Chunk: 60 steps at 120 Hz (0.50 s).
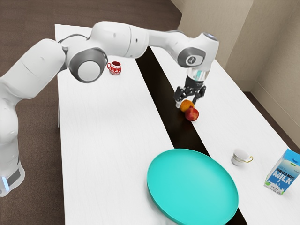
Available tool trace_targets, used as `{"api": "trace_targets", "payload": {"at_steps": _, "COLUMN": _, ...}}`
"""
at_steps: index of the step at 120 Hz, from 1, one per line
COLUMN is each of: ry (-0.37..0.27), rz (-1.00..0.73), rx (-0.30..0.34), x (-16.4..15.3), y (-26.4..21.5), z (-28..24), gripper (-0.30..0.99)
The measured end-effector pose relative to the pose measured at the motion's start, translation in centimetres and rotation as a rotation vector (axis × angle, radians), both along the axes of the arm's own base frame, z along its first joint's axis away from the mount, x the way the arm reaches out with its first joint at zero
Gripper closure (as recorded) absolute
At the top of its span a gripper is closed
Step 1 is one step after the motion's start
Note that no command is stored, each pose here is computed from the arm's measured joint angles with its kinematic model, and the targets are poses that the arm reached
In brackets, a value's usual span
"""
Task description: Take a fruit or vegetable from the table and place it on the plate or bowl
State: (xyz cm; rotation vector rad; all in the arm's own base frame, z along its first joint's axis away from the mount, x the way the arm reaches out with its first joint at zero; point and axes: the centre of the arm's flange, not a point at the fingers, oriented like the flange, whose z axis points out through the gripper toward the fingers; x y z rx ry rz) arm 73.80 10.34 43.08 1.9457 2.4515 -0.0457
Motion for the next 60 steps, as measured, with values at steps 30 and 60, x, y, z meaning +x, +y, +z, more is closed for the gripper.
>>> {"api": "trace_targets", "payload": {"at_steps": 30, "ry": 0.004, "rz": 0.003, "rx": -0.004, "x": 0.05, "y": 0.17, "z": -0.53, "gripper": 0.07}}
{"api": "trace_targets", "payload": {"at_steps": 60, "ry": 0.001, "rz": -0.013, "rx": -0.008, "x": -0.12, "y": -0.77, "z": 0.37, "gripper": 0.34}}
